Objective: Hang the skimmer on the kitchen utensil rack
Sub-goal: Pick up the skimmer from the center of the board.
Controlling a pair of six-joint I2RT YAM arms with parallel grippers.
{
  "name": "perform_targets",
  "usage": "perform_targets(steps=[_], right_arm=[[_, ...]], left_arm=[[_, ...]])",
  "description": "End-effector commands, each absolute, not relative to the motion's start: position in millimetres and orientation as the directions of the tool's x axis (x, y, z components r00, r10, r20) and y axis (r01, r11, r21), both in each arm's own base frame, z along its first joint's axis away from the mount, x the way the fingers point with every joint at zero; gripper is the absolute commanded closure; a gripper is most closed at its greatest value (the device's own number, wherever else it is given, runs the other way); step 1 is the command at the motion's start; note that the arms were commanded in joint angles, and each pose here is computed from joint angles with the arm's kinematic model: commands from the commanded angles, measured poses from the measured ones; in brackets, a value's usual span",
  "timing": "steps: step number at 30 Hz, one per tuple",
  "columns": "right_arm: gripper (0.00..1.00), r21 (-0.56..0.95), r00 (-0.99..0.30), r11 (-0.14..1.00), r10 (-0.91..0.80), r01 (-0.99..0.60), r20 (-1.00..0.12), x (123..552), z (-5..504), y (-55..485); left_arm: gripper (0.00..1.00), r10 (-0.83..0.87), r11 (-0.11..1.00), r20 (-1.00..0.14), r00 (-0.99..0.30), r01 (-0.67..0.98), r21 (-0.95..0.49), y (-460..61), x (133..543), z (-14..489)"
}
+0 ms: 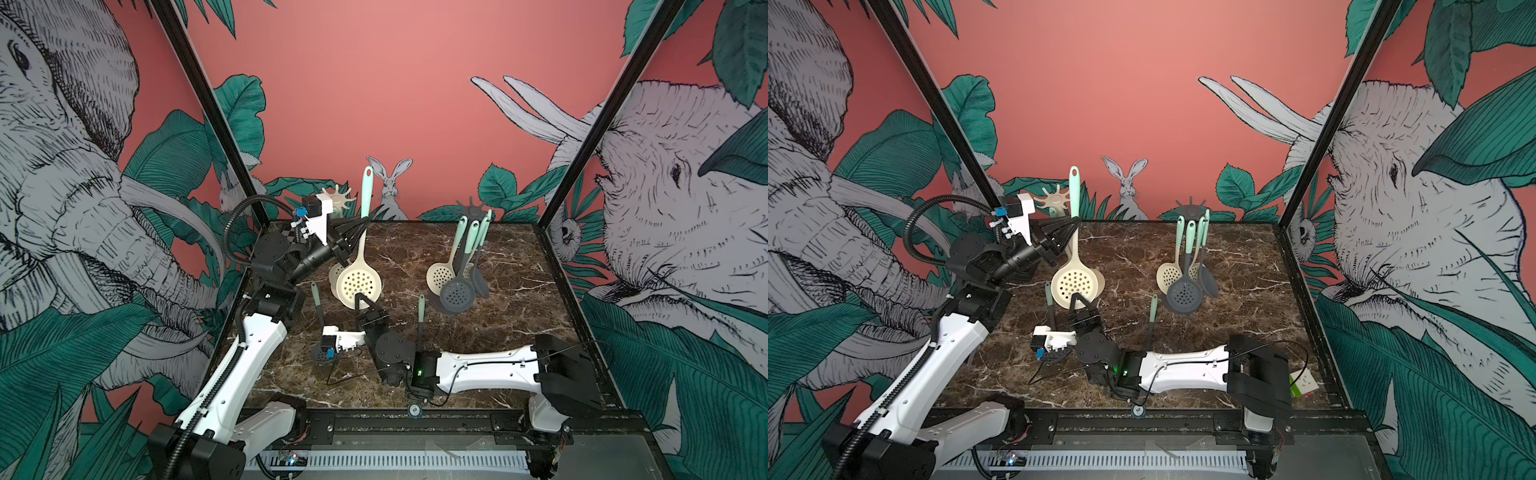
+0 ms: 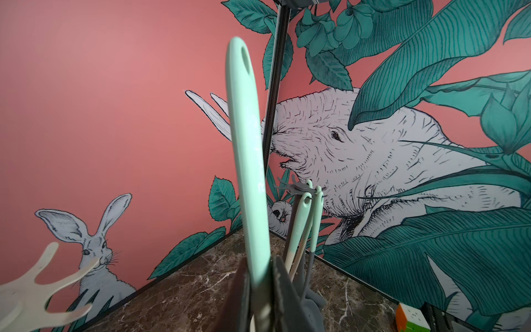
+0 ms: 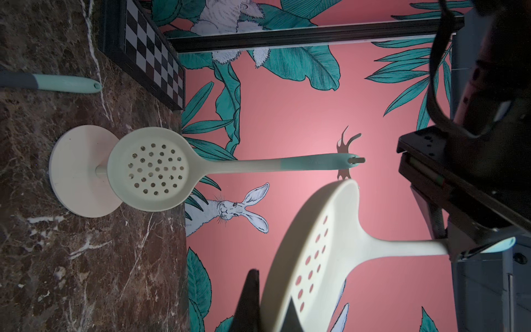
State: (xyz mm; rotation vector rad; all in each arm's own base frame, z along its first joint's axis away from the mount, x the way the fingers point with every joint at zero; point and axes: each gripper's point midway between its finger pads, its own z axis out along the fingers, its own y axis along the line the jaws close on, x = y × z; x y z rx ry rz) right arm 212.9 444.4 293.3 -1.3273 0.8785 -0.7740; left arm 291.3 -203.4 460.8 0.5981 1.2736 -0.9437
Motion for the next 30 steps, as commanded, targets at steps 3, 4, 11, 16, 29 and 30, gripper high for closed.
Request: perform_targets(steps=[3,4,11,16,29,30], right_arm=[[1.0,-0.987,0.479,0.16,-0.864,-0.031,-0.155,212,299,442],[1.0,-0.985,0.478,0.168,-0.863,-0.036,-0.165,213,299,442],[0.77,-0.936,0.487,0.298,-0.799,-0.188,-0.352,205,300,430],[0.48,-0.796,0.477,0.426,-0.642,-0.429,-0.601,186,317,414],[0.49,-0.127,0.102,0.453,-0.08,-0.883,-0.992,190,383,385],[0.49,-0.072,0.064,0.44,-0.032,-0.895,-0.997,196,390,383]], left_arm=[[1.0,-0.266,0.505,-0.959,0.102,0.862,-0.048,-201,282,486],[1.0,-0.267,0.512,-0.958,0.105,0.857,-0.049,-200,283,486],[1.0,-0.272,0.579,-0.951,0.148,0.814,-0.039,-190,287,492],[1.0,-0.284,0.627,-0.942,0.176,0.778,-0.044,-182,294,498],[1.0,-0.342,0.524,-0.926,0.158,0.85,-0.048,-194,283,502],[1.0,-0.344,0.519,-0.927,0.153,0.853,-0.051,-194,282,501]])
